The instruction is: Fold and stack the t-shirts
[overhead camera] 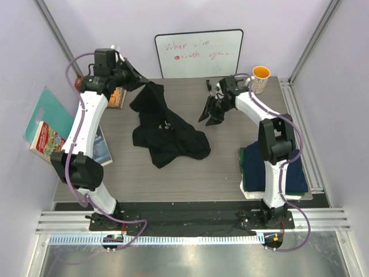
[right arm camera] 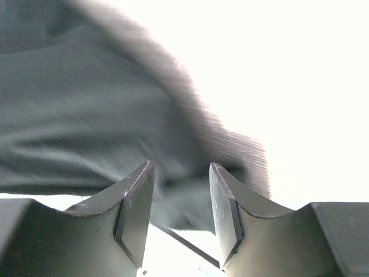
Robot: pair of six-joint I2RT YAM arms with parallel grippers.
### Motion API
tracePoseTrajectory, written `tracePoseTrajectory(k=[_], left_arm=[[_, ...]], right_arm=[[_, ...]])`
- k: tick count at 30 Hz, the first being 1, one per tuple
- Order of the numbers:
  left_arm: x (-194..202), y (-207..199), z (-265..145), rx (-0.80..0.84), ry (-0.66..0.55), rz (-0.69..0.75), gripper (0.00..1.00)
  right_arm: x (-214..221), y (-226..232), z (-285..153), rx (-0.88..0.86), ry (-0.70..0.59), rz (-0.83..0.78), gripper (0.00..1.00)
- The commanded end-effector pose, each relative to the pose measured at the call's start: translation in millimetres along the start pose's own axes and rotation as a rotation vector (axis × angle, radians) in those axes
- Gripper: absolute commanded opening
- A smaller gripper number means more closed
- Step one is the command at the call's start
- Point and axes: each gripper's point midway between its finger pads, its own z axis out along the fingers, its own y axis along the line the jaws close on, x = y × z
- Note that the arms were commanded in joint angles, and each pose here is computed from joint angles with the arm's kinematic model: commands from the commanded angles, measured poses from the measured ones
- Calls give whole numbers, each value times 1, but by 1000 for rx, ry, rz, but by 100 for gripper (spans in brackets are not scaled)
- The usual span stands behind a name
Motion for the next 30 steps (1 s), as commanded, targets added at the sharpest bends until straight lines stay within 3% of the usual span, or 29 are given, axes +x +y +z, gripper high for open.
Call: tracePoseTrajectory(k=[1, 6, 12, 22, 28, 30], left_arm=[[-36, -53, -49, 140, -147, 12, 0], [-62, -96, -99, 232, -266, 67, 0], [-67, -138, -153, 343, -302, 91, 0], [-40, -174, -210, 512, -231, 116, 0], [-31, -219, -243, 724, -135, 92, 0], [-33, -235, -262, 803, -156, 108, 0]], right_arm=[[-40, 18, -58, -30, -186, 0, 48], [-51, 20, -71, -60, -211, 6, 49], [-44, 31, -78, -113, -198, -11, 48], [-36, 37, -90, -162, -254, -13, 48], [-31, 40, -89, -193, -256, 3, 48], [-28, 40, -88, -203, -263, 5, 48]])
